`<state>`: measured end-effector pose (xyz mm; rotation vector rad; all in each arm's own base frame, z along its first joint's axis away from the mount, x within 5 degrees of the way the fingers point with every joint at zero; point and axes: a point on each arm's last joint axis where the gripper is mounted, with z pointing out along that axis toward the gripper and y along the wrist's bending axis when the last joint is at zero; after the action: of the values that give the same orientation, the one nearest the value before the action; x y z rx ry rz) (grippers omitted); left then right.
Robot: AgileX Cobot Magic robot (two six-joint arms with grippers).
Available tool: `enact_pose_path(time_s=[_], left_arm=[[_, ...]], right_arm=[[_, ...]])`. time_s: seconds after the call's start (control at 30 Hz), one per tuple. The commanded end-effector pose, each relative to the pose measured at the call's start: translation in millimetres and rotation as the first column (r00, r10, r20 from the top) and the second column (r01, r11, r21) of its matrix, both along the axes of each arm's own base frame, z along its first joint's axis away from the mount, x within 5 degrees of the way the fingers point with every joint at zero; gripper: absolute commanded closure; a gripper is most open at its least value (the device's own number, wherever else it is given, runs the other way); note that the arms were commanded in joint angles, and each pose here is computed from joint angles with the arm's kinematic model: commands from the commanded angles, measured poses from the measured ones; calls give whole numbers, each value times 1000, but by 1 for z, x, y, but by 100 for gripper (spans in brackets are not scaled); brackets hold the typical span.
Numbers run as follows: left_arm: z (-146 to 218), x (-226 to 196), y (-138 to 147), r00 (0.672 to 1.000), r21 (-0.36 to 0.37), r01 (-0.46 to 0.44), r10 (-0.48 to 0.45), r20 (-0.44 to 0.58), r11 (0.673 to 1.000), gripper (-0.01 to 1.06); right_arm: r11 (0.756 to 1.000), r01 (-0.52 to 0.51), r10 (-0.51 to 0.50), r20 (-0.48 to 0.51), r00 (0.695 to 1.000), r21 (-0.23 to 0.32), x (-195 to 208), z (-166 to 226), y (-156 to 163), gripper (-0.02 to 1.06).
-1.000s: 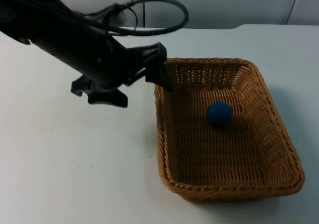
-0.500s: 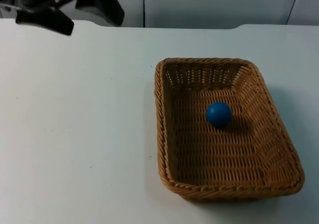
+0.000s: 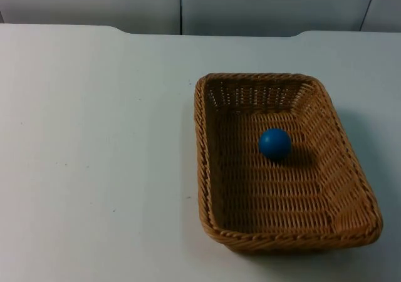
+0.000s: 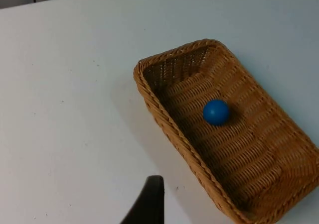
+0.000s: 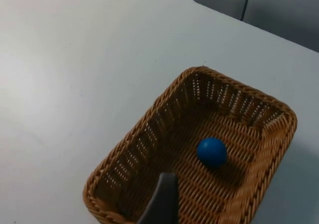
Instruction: Pick up the basket with the left hand and place the ball into the basket with the right hand.
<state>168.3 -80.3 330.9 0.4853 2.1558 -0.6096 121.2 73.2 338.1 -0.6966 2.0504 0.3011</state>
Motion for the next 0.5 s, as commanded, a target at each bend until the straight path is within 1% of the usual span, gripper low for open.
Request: enact_pose_path(time_s=[0.0, 0.03, 0.07, 0.1, 0.13, 0.2, 0.23, 0.33, 0.37, 0.4, 0.47], left_arm=[[-3, -17, 6, 999, 0, -13, 13, 41, 1000, 18], [-8, -27, 9, 998, -2, -23, 23, 50, 1000, 18], [-8, -27, 9, 998, -2, -23, 23, 50, 1000, 18], [-13, -44, 14, 997, -27, -48, 50, 64, 998, 18], [-14, -54, 17, 995, -36, -61, 63, 79, 998, 18], [-17, -73, 24, 992, -28, -83, 86, 95, 996, 18], [-17, -73, 24, 992, -28, -83, 86, 95, 996, 18], [-17, -99, 36, 986, 23, -114, 111, 126, 993, 18], [-17, -99, 36, 986, 23, -114, 111, 126, 993, 18], [-17, -111, 42, 980, 42, -138, 130, 148, 990, 18], [-18, -122, 48, 976, 60, -169, 158, 153, 984, 18]], right_arm=[[1000, 3, -3, 4, 1000, 8, -4, -4, -2, 27], [1000, 3, -3, -2, 1000, 5, -6, -8, -3, 27], [1000, 3, -3, -2, 1000, 5, -6, -8, -3, 27], [1000, 3, -3, 0, 1000, 6, -10, -11, -5, 27], [1000, 3, -3, 1, 1000, 6, -12, -13, -6, 27], [1000, 1, -1, 9, 1000, 11, -19, -14, -10, 27], [1000, 1, -1, 9, 1000, 11, -19, -14, -10, 27], [1000, -1, 1, 23, 1000, 6, -31, -16, -17, 27], [1000, -1, 1, 23, 1000, 6, -31, -16, -17, 27], [1000, -1, 1, 28, 1000, 1, -36, -17, -20, 27], [1000, 5, -4, 32, 999, -17, -44, -17, -26, 27]])
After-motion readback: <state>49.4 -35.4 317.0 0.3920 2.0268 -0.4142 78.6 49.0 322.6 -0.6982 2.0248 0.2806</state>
